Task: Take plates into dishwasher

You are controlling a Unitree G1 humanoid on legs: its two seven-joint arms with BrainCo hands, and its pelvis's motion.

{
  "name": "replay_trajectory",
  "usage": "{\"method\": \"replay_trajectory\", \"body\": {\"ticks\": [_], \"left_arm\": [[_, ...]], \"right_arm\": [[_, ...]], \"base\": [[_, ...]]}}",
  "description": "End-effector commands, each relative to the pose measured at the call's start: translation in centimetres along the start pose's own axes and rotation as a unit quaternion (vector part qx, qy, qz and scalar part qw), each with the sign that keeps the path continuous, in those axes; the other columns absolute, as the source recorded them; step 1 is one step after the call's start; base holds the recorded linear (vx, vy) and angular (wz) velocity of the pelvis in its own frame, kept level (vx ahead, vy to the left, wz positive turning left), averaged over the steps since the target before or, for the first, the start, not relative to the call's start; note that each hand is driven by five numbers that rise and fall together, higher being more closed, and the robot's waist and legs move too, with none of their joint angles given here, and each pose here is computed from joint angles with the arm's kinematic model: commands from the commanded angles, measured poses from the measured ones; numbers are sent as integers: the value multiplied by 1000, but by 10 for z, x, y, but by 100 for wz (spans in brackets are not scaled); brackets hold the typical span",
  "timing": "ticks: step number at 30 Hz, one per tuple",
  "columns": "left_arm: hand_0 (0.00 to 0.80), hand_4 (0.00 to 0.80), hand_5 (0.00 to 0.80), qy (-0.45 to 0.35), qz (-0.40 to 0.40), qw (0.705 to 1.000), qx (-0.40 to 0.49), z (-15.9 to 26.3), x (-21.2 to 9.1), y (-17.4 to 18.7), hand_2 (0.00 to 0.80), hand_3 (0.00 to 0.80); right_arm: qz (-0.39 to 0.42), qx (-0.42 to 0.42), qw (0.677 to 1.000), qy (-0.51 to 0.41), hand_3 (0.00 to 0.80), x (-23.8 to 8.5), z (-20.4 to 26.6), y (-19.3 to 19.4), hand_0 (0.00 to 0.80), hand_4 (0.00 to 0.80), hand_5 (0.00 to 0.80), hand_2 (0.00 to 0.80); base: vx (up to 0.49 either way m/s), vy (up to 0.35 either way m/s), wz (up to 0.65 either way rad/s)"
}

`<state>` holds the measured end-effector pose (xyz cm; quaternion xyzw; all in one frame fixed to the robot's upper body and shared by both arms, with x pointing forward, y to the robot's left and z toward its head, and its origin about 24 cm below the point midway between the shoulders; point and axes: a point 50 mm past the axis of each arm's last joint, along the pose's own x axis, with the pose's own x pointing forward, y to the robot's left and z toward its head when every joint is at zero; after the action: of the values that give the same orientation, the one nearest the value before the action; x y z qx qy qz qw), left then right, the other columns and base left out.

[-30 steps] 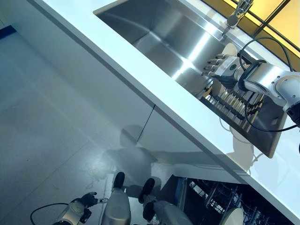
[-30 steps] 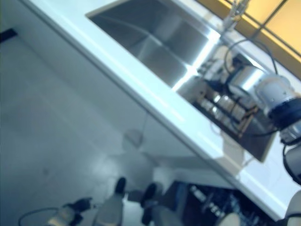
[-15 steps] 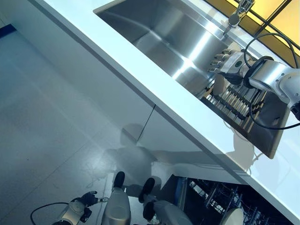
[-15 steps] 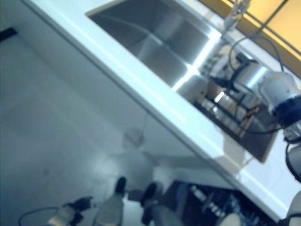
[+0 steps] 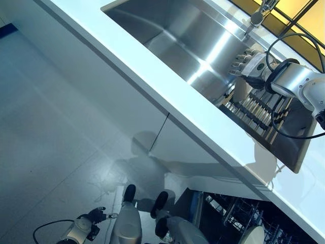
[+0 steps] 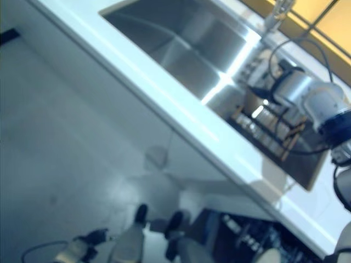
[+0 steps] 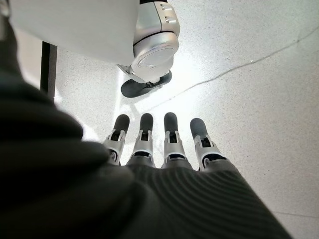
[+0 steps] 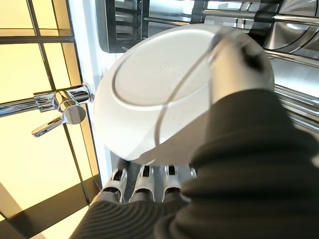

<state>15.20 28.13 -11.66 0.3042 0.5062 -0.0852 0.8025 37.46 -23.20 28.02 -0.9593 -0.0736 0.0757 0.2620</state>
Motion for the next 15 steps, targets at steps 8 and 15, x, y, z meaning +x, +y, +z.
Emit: {"method": "replay_trajectory", "body": {"ticks": [8,15], "left_arm": [[0,0,0,-15,2,1000,2,-2,-4,6,0,0],[0,0,0,-21,4,1000,-2,1,-4,6,0,0]], "right_arm": [[-3,-31,995,93,800,-13,-47,-12,800,800,800,800],[-11,-37,995,89,800,-13,-47,-15,800,800,800,800]], "base": [[0,0,0],[0,0,0]]}}
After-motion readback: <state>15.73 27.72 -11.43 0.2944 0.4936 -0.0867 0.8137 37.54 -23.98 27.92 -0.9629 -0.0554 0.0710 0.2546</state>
